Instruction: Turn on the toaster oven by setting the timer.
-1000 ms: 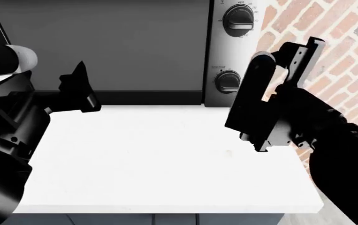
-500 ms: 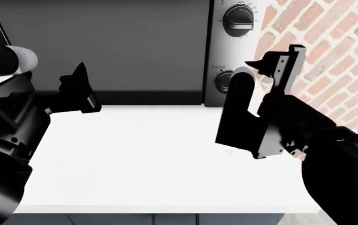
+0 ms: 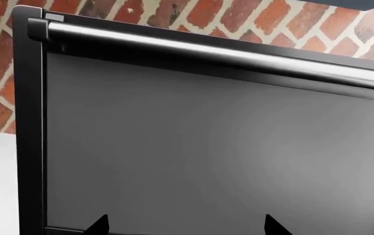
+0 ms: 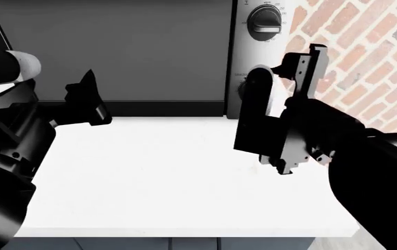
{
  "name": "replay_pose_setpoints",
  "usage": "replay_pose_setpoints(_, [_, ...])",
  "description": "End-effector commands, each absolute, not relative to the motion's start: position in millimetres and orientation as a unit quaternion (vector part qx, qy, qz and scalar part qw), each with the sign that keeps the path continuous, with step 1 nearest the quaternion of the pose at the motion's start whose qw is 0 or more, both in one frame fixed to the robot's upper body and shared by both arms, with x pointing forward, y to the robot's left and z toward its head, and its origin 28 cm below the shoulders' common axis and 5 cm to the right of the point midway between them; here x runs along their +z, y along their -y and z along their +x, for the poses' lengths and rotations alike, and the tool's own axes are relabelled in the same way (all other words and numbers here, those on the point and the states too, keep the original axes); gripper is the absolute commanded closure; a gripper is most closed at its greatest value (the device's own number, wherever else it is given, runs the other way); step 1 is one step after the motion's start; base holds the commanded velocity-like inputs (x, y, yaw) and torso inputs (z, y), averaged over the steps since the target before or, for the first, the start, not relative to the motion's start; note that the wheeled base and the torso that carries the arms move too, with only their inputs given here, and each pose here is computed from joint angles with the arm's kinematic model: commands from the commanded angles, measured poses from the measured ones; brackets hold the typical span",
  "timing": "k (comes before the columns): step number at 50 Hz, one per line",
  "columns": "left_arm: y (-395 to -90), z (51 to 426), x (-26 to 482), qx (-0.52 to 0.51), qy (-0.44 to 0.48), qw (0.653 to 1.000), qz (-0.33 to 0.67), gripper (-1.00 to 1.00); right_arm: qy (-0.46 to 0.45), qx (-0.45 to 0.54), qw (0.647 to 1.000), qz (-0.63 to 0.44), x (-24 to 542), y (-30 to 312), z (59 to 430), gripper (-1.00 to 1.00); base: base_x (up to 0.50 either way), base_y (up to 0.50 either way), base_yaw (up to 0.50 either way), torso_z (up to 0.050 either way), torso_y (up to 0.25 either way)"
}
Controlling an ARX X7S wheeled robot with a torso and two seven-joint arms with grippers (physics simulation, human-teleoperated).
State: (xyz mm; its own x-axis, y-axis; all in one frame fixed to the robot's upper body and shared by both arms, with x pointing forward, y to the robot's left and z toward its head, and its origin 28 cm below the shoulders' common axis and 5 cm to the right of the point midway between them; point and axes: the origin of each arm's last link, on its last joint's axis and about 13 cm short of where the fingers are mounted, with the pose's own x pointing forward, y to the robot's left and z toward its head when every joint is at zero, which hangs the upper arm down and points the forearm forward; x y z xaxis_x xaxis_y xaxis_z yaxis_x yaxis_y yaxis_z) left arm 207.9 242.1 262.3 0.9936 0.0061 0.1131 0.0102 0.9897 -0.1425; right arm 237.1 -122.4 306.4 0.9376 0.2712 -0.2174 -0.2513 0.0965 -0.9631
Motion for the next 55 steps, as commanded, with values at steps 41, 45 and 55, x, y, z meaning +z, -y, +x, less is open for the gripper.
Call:
replay_pose_setpoints(41, [-242, 206, 261, -0.004, 0.055, 0.996, -0.074, -1.0, -0.024, 0.15, 0.702, -0.696, 292, 99, 252, -1.0, 0.0, 0.0, 0.0, 0.0, 0.0])
replay_pose_setpoints(45, [-242, 206, 261, -0.003, 0.054, 0.996, -0.075, -1.0, -0.03, 0.152, 0.695, -0.702, 288, 99, 254, -1.0, 0.0, 0.0, 0.0, 0.0, 0.0])
replay_pose_setpoints(55, [-242, 206, 261, -0.002, 0.054, 0.996, -0.076, -1.0, -0.039, 0.154, 0.688, -0.709, 283, 98, 256, -1.0, 0.0, 0.0, 0.0, 0.0, 0.0])
